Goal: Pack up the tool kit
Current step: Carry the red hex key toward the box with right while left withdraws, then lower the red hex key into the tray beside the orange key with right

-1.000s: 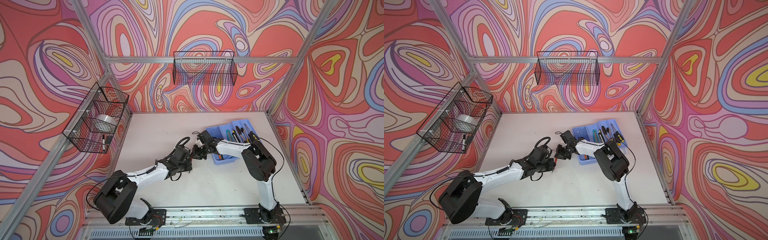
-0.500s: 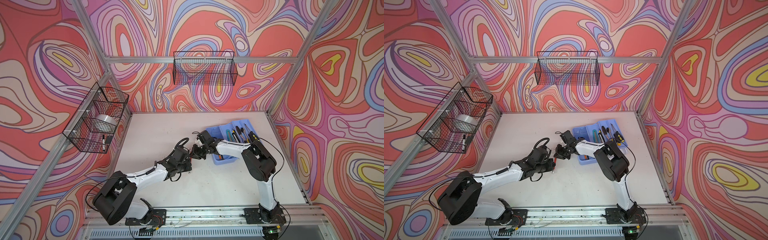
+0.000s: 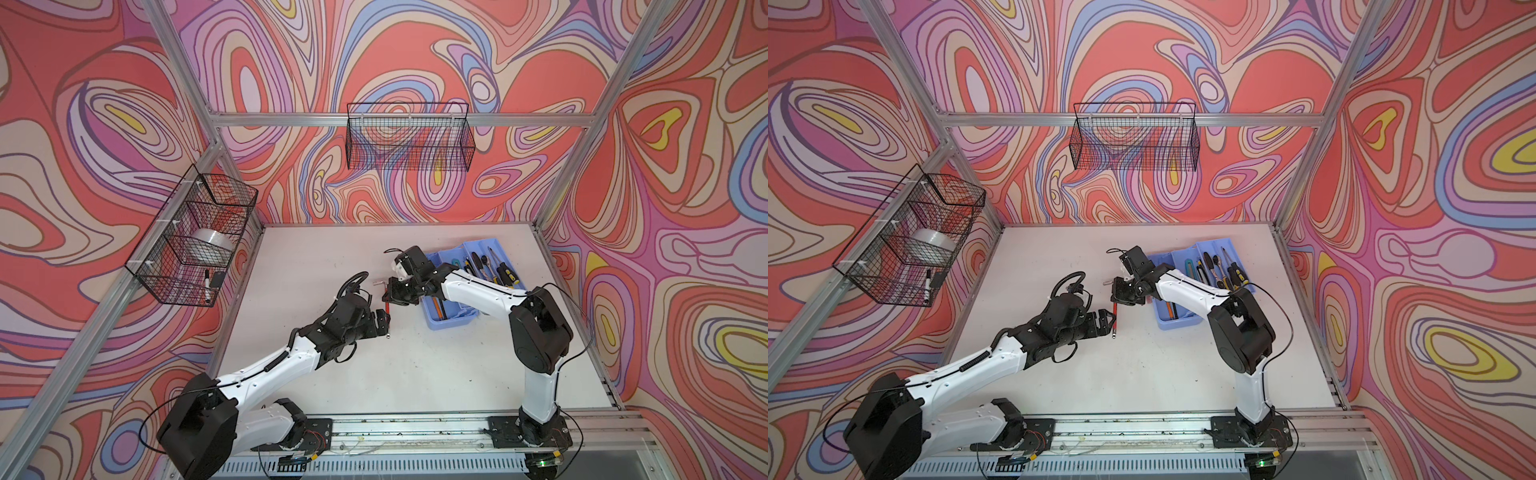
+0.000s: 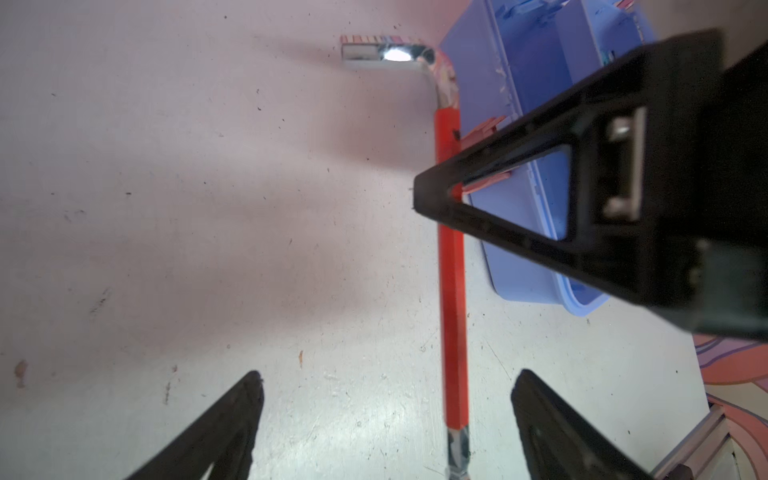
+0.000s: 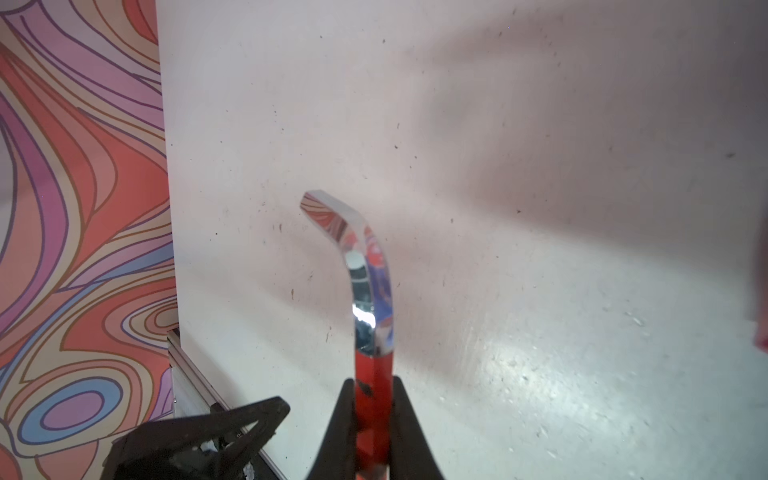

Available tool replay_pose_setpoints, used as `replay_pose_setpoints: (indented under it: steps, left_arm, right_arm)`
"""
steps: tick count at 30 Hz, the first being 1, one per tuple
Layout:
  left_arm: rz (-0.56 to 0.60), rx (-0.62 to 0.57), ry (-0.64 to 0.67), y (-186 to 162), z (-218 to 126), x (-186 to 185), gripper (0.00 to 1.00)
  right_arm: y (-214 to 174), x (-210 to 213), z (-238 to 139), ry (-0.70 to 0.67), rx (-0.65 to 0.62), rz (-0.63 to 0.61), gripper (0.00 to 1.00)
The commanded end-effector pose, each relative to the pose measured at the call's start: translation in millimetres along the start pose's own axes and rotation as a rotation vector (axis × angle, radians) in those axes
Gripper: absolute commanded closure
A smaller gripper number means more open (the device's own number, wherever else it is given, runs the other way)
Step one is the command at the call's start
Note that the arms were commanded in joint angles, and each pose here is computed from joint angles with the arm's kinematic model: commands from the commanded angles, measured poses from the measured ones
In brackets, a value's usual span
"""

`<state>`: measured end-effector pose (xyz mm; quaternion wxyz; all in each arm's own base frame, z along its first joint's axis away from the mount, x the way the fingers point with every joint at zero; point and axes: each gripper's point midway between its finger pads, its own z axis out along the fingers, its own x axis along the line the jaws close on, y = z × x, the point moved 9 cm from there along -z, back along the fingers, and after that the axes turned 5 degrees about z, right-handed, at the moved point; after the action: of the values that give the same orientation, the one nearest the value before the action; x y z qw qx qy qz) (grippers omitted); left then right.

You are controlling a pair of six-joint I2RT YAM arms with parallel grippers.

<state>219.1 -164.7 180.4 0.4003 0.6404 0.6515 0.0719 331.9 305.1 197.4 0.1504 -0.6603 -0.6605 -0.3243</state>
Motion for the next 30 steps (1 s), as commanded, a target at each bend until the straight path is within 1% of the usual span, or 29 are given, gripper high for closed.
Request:
replay_pose_setpoints:
  steps: [1,2,7,9,12,15,21,25,30]
  left_arm:
    - [0.019,-0.010,0.075,-2.4,-5.5,9.2,0.00]
    - [0.023,-0.005,0.079,-3.3,-5.5,9.9,0.00]
    - [0.025,0.028,0.096,-7.6,-1.0,12.3,0.00]
    - [0.020,0.035,0.096,-8.3,1.3,12.3,0.00]
    - [0.019,0.045,0.094,-8.9,4.7,11.8,0.00]
    - [0.022,0.056,0.095,-8.6,7.1,10.9,0.00]
    - [0.021,0.070,0.104,-10.6,10.6,11.9,0.00]
    - [0.017,0.077,0.103,-12.6,12.1,13.0,0.00]
    - [0.015,0.078,0.110,-14.6,12.4,14.9,0.00]
  right_arm:
    - [15.9,7.8,-44.2,-0.007,-0.082,-0.076,1.00]
    - [20.4,3.8,-51.6,-0.015,-0.096,-0.075,1.00]
    - [45.0,-22.7,-90.0,-0.139,-0.155,-0.112,1.00]
    - [54.6,-35.8,-102.6,-0.177,-0.182,-0.106,1.00]
    - [64.8,-52.8,-110.0,-0.255,-0.190,-0.125,1.00]
    - [70.6,-68.2,-105.4,-0.327,-0.161,-0.145,1.00]
    - [73.3,-91.3,-82.8,-0.399,-0.095,-0.158,1.00]
    - [74.3,-101.7,-64.7,-0.410,-0.062,-0.152,1.00]
    - [76.1,-111.2,-45.3,-0.387,-0.049,-0.153,1.00]
